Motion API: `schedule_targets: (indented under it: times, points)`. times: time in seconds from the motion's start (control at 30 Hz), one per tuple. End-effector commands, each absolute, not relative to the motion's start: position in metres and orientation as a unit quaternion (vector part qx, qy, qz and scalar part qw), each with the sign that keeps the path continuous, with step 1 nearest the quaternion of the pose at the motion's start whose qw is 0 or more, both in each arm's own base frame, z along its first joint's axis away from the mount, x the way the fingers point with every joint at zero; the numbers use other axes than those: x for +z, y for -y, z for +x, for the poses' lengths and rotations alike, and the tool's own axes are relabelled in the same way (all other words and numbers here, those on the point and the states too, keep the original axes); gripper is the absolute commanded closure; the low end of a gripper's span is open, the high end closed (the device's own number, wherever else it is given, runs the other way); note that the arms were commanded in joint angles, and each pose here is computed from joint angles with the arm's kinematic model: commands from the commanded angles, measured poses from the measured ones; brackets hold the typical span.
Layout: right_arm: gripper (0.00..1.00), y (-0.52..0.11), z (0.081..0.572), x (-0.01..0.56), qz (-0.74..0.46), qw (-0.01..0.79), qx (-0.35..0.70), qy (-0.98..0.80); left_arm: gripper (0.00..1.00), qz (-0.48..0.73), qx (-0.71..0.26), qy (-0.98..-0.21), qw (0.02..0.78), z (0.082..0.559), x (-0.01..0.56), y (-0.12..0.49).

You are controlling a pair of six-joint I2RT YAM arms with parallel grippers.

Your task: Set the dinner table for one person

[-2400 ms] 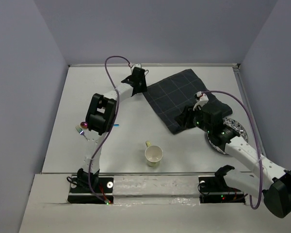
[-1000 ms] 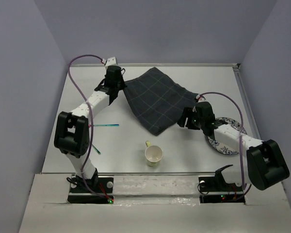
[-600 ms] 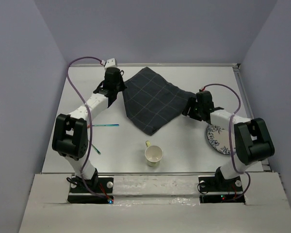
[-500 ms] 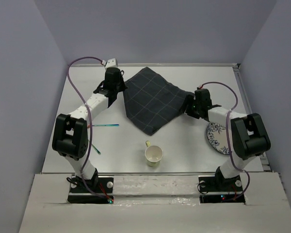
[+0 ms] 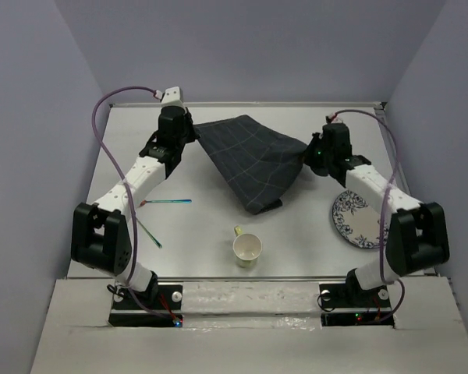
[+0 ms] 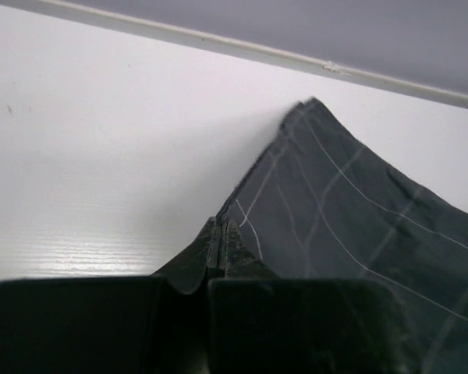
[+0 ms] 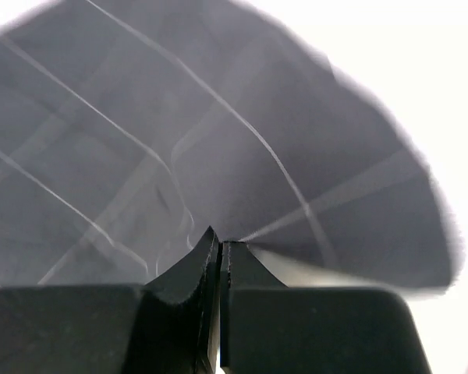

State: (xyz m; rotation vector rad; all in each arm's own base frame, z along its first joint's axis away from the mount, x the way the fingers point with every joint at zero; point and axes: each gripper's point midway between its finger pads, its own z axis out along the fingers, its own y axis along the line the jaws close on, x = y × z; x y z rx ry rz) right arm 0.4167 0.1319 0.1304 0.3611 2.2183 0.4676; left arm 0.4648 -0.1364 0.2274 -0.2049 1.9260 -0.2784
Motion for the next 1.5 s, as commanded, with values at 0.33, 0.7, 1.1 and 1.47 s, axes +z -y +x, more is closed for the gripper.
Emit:
schedule_targets:
  times: [0.33,0.7,1.1,1.47]
  points:
    - [0.02,-0.124,0.446,0.207,0.065,0.45,0.113,-0.884,1.0,-0.103,-0.095,-0.789,0.598,0.461,0.24,0.121]
    - [0.24,-0.133,0.391,0.093,0.081,0.358,0.156,-0.917,1.0,-0.104,-0.143,-0.799,0.575,0.449,0.239,0.141]
    - [0.92,-0.159,0.433,0.039,0.091,0.318,0.184,-0.926,1.0,-0.103,-0.191,-0.791,0.573,0.406,0.241,0.141]
    - [0.27,-0.149,0.496,0.121,0.085,0.409,0.137,-0.898,1.0,-0.094,-0.18,-0.79,0.579,0.404,0.234,0.139]
